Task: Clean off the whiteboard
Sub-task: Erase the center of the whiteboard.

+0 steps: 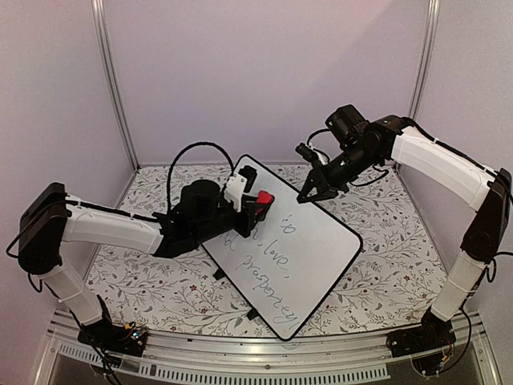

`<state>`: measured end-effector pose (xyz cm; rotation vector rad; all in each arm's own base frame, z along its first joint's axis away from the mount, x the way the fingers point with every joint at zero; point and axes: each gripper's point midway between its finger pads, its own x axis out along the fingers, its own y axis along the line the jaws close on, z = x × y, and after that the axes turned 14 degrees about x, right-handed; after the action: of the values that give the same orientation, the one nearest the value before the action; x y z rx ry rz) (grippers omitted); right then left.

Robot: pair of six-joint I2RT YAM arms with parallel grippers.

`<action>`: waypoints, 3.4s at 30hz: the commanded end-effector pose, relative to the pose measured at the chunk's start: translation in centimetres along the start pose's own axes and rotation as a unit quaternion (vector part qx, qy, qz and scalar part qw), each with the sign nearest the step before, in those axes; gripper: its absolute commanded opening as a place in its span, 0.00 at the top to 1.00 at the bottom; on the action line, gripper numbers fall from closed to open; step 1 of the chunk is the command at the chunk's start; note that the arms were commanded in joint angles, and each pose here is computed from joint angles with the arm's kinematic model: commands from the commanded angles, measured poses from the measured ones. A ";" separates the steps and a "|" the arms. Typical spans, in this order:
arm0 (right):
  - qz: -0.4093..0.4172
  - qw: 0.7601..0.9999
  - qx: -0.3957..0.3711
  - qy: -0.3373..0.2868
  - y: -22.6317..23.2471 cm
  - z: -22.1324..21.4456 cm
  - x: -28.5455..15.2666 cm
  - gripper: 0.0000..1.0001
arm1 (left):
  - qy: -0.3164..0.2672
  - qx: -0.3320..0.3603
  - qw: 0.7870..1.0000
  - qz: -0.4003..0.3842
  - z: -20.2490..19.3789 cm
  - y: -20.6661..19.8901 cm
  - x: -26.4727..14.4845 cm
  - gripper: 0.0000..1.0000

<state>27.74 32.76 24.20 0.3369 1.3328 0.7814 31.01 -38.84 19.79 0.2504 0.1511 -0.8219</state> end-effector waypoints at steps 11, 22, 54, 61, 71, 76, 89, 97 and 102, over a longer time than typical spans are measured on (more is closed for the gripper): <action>0.044 0.998 -0.021 0.026 2.2 -1.0 0.7 1.00 | -0.004 0.009 0.997 -0.077 -0.3 -5.4 -1.0 1.00; 0.043 0.999 -0.022 0.024 2.3 -1.2 0.5 1.00 | -0.015 0.013 0.995 -0.100 0.8 -7.2 -0.9 1.00; 0.033 0.999 -0.040 0.005 2.1 -0.5 0.2 1.00 | -0.087 -0.009 0.996 -0.007 5.8 0.3 -5.6 1.00; 0.025 0.998 -0.049 -0.009 2.0 -0.2 -0.2 1.00 | -0.105 -0.013 0.994 0.000 4.6 0.3 -6.3 1.00; 0.018 0.998 -0.055 -0.025 2.0 0.1 -0.7 1.00 | -0.134 -0.048 0.990 -0.003 3.7 -1.5 -6.1 1.00; 0.030 0.997 -0.061 -0.033 2.5 0.2 -1.1 1.00 | -0.131 -0.051 0.990 -0.005 4.2 -2.7 -4.4 1.00; 0.032 0.997 -0.062 -0.044 2.4 0.6 -0.8 1.00 | -0.170 -0.038 0.985 -0.009 5.6 -3.8 -2.7 1.00; 0.039 0.996 -0.064 -0.044 2.6 0.4 -1.0 1.00 | -0.176 -0.040 0.984 0.005 4.4 -4.0 -1.3 1.00; 0.041 0.996 -0.065 -0.042 2.6 0.2 -1.0 1.00 | -0.179 -0.037 0.983 0.011 3.9 -4.6 -0.9 1.00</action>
<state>27.51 33.06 24.14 0.3285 1.2833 0.8095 27.61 -41.40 21.88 0.0502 -0.1062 -0.8314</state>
